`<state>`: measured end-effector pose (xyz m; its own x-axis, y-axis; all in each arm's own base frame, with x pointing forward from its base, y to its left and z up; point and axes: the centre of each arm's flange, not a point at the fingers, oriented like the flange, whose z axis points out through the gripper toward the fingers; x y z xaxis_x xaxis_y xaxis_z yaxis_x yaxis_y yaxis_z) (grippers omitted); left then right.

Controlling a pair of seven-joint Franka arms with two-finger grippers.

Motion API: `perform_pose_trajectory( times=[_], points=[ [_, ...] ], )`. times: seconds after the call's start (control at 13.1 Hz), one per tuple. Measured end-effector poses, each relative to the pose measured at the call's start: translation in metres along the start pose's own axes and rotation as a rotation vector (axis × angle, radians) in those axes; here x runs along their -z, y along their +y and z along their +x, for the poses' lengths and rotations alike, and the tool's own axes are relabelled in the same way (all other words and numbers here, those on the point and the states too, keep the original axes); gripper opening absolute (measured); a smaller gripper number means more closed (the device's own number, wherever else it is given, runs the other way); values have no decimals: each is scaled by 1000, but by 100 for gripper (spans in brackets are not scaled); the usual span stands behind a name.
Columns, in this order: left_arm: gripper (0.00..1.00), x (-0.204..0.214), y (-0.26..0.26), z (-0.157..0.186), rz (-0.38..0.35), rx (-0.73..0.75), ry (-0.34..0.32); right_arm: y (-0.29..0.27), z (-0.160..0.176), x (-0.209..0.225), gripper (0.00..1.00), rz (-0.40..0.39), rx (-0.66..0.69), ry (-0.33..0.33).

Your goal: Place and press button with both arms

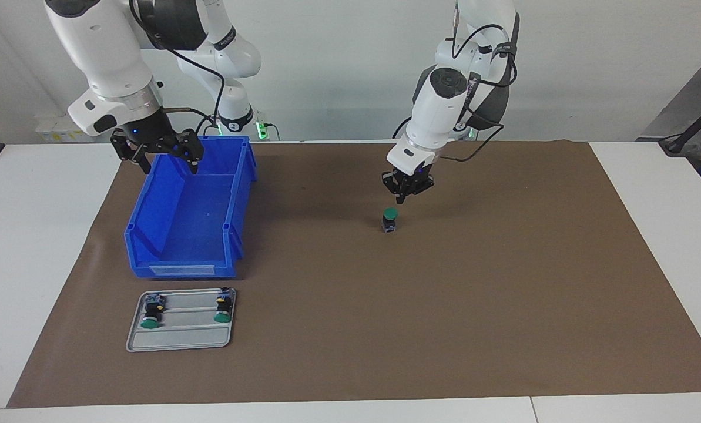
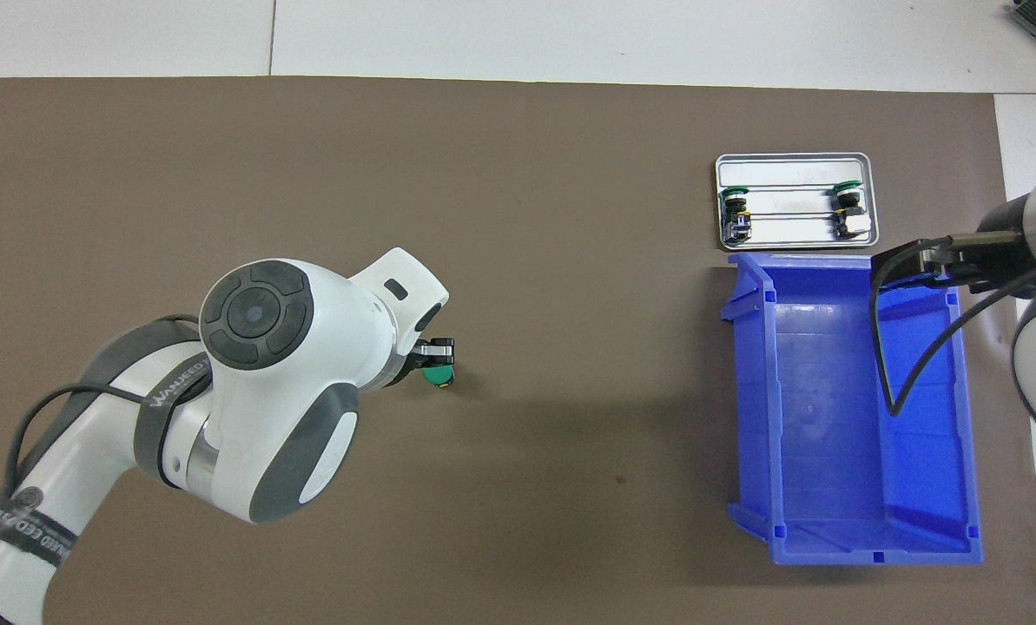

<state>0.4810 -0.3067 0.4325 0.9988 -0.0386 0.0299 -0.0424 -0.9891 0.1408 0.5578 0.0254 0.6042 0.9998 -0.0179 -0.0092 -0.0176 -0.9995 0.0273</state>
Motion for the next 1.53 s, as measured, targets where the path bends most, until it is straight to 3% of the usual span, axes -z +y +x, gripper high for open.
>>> perform_pose_trajectory(
  times=[0.76, 1.53],
  points=[
    [1, -57, 7, -23, 9, -12, 4, 0, 0, 0, 100, 0, 0, 0],
    [1, -68, 4, -26, 2, -5, 25, 0, 0, 0, 100, 0, 0, 0]
  ],
)
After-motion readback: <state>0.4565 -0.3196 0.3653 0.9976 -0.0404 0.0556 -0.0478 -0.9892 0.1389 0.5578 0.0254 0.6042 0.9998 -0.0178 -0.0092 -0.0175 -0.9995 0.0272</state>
